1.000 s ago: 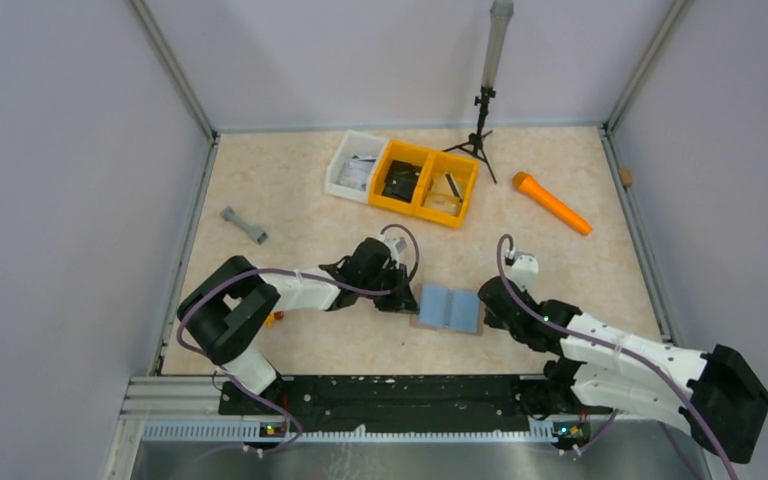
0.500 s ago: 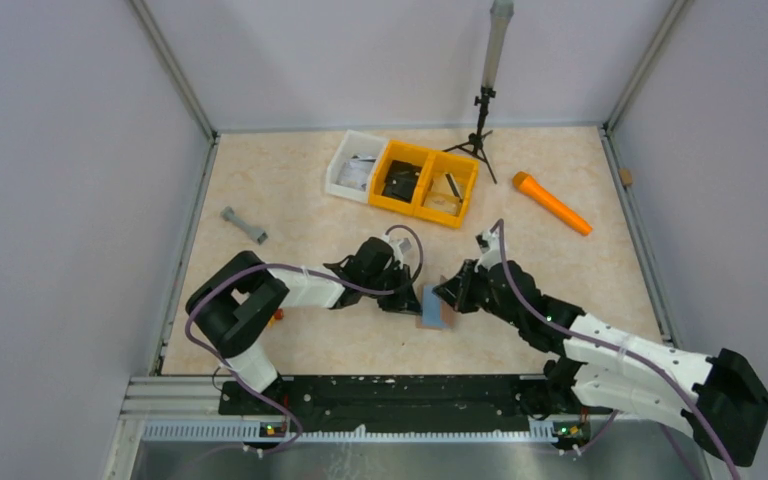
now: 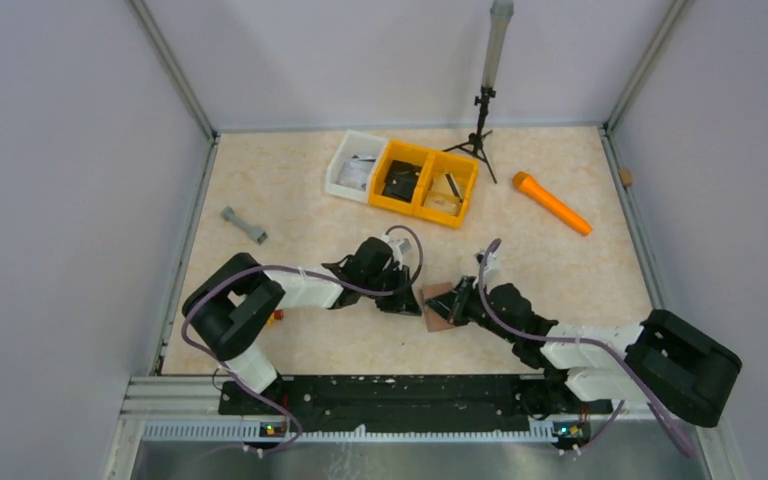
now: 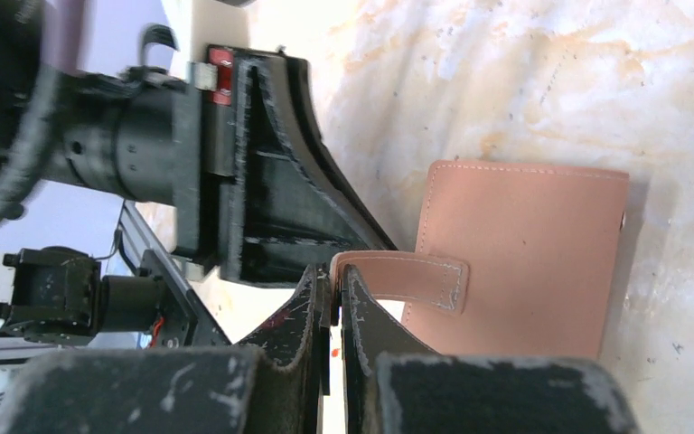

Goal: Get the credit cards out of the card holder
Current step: Close the card holder at the center of the board.

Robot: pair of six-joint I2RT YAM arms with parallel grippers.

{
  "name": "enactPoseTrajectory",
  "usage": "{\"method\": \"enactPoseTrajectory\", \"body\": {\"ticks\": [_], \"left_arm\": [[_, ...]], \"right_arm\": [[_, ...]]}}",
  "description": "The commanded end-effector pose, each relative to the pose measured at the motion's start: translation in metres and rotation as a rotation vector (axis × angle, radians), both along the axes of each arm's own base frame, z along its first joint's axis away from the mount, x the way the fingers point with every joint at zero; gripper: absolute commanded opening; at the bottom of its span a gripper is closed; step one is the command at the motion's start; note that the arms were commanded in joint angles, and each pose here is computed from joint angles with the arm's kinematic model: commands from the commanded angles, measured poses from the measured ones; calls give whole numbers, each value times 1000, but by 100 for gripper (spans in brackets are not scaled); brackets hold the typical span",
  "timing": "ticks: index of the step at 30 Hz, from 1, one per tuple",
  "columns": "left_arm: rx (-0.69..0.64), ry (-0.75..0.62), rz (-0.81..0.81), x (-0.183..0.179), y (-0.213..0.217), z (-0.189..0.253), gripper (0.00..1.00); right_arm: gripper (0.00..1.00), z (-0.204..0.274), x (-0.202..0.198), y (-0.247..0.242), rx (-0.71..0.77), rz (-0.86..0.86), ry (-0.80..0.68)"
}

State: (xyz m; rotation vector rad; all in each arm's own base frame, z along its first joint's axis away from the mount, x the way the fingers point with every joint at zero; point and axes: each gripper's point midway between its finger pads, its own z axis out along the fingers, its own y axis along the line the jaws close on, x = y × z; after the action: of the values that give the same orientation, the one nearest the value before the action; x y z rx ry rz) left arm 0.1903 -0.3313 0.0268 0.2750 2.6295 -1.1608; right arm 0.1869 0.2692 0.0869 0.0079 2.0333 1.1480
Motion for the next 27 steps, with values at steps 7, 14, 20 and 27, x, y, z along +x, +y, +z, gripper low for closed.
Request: {"method": "enactPoseTrajectory", "body": {"ticks": [7, 14, 20, 27], "left_arm": [[78, -86, 21, -9, 32, 23, 22], [127, -142, 73, -18, 63, 46, 26], [142, -182, 109, -20, 80, 60, 28], [152, -217, 145, -16, 90, 72, 32]], "right_arm": [[0, 11, 13, 16, 185, -10, -47], [6, -16, 16, 17, 332, 5, 110], [59, -50, 22, 26, 321, 6, 235], [87, -56, 24, 22, 346, -25, 303]]}}
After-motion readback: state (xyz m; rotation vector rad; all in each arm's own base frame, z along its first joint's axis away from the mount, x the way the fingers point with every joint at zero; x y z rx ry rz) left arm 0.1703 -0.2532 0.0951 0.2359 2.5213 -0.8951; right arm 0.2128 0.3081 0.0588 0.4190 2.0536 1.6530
